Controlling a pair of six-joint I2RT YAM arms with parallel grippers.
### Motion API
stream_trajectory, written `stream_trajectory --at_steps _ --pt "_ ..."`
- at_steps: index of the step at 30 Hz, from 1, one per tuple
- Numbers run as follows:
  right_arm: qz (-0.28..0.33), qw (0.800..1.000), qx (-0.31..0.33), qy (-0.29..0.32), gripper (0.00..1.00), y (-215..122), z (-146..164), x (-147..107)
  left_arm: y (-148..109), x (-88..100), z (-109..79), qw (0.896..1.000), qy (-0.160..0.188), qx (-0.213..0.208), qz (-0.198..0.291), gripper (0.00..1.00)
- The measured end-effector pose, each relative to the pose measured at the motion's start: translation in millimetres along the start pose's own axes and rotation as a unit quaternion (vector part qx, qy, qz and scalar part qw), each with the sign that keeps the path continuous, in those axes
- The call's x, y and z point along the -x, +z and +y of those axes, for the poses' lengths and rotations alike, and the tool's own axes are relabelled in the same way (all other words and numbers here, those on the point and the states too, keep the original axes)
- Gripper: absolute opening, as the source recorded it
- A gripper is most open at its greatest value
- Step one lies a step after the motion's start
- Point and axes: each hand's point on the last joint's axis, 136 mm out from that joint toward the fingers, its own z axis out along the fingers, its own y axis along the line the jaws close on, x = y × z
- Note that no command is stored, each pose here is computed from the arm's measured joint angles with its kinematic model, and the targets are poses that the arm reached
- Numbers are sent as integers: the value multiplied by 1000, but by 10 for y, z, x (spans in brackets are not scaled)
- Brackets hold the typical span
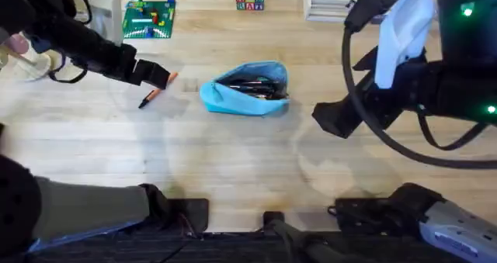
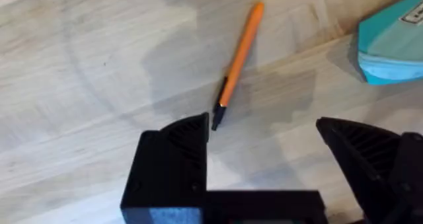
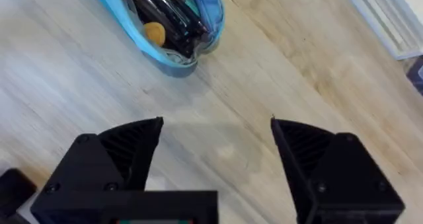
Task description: Unzip the bag, pick up the pens from the table one at a time and place them inside, then zip the bag closed.
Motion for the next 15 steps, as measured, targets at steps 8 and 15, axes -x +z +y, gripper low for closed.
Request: stream_trajectory --at_steps 8,15 --pt "1 1000 -5 0 997 0 -19 -4 257 154 17 999 46 1 3 993" --pt "2 1000 -7 0 997 0 -25 -6 572 129 23 995 80 11 52 993"
